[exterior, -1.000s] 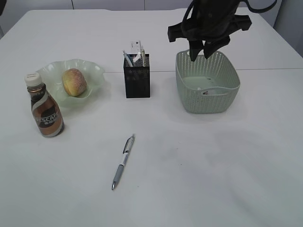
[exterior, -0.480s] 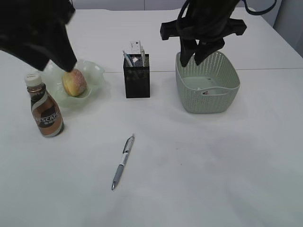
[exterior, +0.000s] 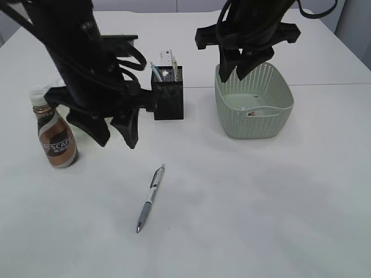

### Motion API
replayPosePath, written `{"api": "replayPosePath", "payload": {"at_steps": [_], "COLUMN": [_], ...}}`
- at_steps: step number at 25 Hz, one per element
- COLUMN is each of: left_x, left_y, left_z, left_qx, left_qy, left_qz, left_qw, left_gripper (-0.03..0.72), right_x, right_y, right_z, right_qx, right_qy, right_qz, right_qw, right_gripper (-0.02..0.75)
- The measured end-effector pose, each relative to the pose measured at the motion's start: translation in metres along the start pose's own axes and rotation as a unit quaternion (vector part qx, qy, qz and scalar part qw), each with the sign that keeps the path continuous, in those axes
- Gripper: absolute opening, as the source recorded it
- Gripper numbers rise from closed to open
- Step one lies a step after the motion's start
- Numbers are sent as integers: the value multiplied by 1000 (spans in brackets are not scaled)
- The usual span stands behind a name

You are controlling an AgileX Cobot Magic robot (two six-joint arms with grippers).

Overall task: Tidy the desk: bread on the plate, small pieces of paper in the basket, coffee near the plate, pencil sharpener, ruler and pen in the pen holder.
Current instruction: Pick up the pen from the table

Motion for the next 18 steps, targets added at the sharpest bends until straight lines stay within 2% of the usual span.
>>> {"api": "replayPosePath", "payload": {"at_steps": [6, 12, 18], "left_x": [58, 98, 125], "left_y": [-4, -6, -24], "left_z": [14, 19, 11], "left_qx": [-9, -7, 21], "left_qy": [23, 34, 41], "left_qz": [9, 18, 25], "left_qw": [1000, 999, 999], "left_gripper": [379, 379, 378], "right_x": [0, 0, 0], "right_y": [0, 0, 0], "right_z": [0, 0, 0], "right_qx": [-1, -1, -2], "right_qy": [0, 0, 0], "right_qz": [0, 0, 0], "right_qw": [1000, 1000, 1000], "right_gripper": [239, 239, 239]}}
Point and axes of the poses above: a point on each arm's last joint axis where the gripper is mounted, x pointing out along that axis toward the gripper, y along the wrist's bending axis when the last joint is at zero, z = x × y, the point moved 1 cm from there along x, pointing out along that axis toward the gripper, and after that the axes turned 4 degrees about -x, right-handed, at the moved point
